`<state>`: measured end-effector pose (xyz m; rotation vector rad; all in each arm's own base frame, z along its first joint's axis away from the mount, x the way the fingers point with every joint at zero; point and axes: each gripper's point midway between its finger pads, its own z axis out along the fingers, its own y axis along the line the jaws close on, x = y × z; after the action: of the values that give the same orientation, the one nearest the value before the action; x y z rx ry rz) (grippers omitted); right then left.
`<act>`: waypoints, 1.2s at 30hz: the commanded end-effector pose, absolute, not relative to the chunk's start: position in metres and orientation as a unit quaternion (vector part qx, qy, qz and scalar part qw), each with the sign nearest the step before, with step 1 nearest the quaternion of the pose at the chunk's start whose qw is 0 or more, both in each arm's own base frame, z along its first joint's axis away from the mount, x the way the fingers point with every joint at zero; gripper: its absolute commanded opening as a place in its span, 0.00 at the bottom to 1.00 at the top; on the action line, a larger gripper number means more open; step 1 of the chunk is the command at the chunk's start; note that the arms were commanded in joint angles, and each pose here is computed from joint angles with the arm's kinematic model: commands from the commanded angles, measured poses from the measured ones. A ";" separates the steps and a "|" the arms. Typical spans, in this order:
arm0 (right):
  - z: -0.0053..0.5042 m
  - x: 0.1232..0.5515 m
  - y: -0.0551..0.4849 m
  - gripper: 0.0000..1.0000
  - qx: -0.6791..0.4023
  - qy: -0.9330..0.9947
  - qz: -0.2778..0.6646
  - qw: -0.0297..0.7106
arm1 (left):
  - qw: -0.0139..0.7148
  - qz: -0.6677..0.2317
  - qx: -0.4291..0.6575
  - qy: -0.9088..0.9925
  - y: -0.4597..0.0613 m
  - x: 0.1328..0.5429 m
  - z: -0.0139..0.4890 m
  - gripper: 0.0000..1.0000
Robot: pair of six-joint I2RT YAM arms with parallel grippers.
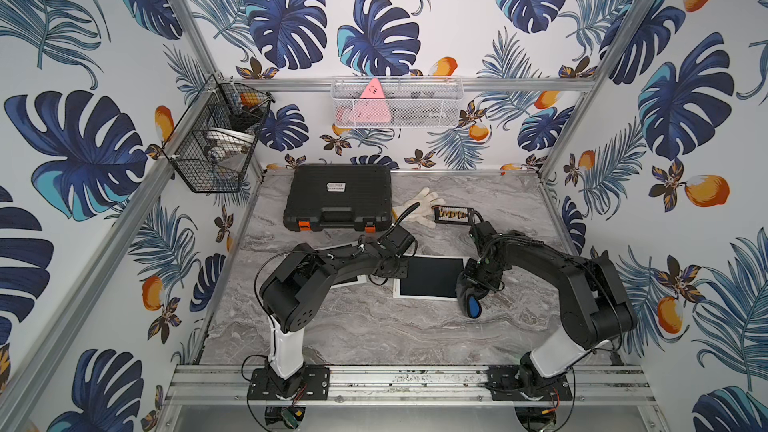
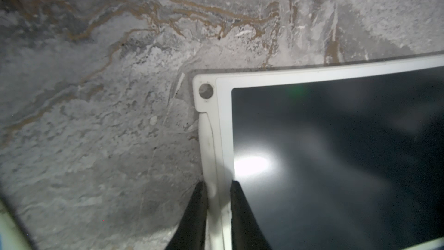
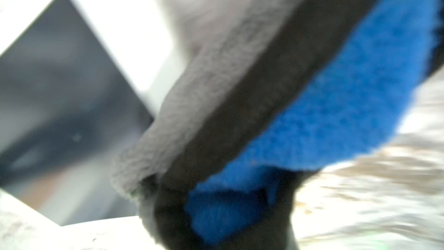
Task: Wipe the drawing tablet
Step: Wipe the dirt from the drawing tablet.
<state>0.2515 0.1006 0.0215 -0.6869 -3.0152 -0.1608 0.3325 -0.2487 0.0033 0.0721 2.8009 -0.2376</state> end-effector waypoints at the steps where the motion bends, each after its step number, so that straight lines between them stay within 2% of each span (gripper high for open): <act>1: 0.020 0.239 0.101 0.00 -0.189 -0.982 -0.003 0.031 | 0.005 0.060 0.044 0.997 -0.178 0.258 -0.045 0.20; 4: 0.021 0.238 0.159 0.00 -0.131 -0.991 -0.013 0.025 | 0.005 0.061 0.044 0.997 -0.177 0.258 -0.045 0.20; 6: 0.018 0.235 0.171 0.00 -0.125 -0.991 -0.013 0.036 | 0.005 0.062 0.045 0.997 -0.177 0.259 -0.045 0.20; 12: 0.013 0.229 0.084 0.00 -0.210 -0.976 0.007 0.052 | 0.006 0.062 0.043 0.997 -0.177 0.260 -0.045 0.20; 14: 0.016 0.229 0.072 0.00 -0.211 -0.976 0.014 0.045 | 0.005 0.061 0.042 0.997 -0.178 0.259 -0.045 0.20; 16: 0.018 0.230 0.085 0.00 -0.199 -0.979 0.010 0.042 | 0.004 0.062 0.042 0.997 -0.178 0.259 -0.046 0.20; 20: 0.020 0.231 0.150 0.00 -0.143 -0.989 -0.004 0.031 | 0.003 0.063 0.043 0.997 -0.177 0.259 -0.046 0.20; 22: 0.018 0.233 0.158 0.00 -0.142 -0.989 -0.010 0.039 | 0.003 0.064 0.043 0.997 -0.177 0.259 -0.046 0.20; 29: 0.015 0.238 0.075 0.00 -0.213 -0.976 0.001 0.043 | 0.005 0.063 0.041 0.997 -0.176 0.258 -0.045 0.20; 31: 0.017 0.240 0.088 0.00 -0.200 -0.979 -0.007 0.040 | 0.004 0.065 0.042 0.997 -0.175 0.258 -0.045 0.20; 36: 0.015 0.237 0.163 0.00 -0.133 -0.990 -0.017 0.039 | 0.003 0.065 0.042 0.997 -0.175 0.257 -0.046 0.20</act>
<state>0.2437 0.1443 0.0209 -0.4136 -3.0604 -0.0537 0.3333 -0.2489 0.0028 0.0682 2.8034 -0.2495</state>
